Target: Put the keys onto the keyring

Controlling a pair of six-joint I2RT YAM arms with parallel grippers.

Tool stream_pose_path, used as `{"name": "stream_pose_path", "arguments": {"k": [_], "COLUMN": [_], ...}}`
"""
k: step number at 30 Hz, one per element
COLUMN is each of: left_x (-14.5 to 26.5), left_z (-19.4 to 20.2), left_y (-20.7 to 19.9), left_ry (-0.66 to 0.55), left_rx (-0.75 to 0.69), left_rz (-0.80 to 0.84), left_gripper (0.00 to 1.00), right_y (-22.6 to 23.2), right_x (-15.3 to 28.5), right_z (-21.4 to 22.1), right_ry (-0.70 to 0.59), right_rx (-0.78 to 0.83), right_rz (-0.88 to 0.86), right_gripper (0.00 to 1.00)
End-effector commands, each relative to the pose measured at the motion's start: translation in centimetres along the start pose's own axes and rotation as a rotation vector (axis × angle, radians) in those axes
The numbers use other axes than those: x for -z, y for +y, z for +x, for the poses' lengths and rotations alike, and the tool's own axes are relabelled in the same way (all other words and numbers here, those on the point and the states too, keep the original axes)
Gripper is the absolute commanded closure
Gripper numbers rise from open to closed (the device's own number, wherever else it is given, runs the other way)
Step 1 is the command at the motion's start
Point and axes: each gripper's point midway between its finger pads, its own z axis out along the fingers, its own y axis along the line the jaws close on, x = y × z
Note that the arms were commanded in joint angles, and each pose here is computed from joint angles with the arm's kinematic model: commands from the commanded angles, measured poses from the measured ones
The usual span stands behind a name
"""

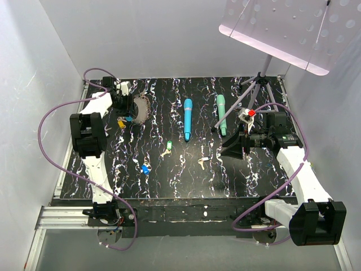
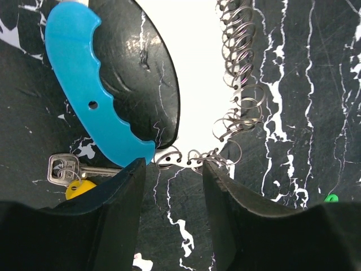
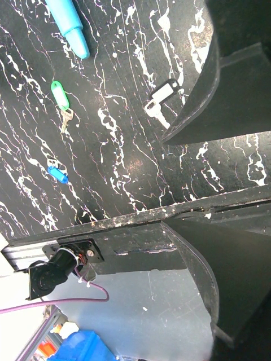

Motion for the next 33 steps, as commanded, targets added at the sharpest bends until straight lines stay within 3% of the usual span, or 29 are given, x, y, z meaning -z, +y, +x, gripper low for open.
{"name": "stream_pose_path", "arguments": {"k": [1, 33], "left_x": [1.1, -1.1], "left_z": [-2.4, -0.2], "left_y": [-1.4, -0.5], "left_ry": [-0.062, 0.007], "left_rx": [-0.068, -0.046], "left_rz": [0.069, 0.068], "left_gripper": [0.57, 0.67], "right_y": [0.4, 0.6], "right_x": [0.1, 0.1], "right_z": [-0.5, -0.7], "right_ry": [-0.014, -0.016], "right_rx": [0.025, 0.029], "right_rz": [-0.023, -0.032], "right_gripper": [0.36, 0.37]}}
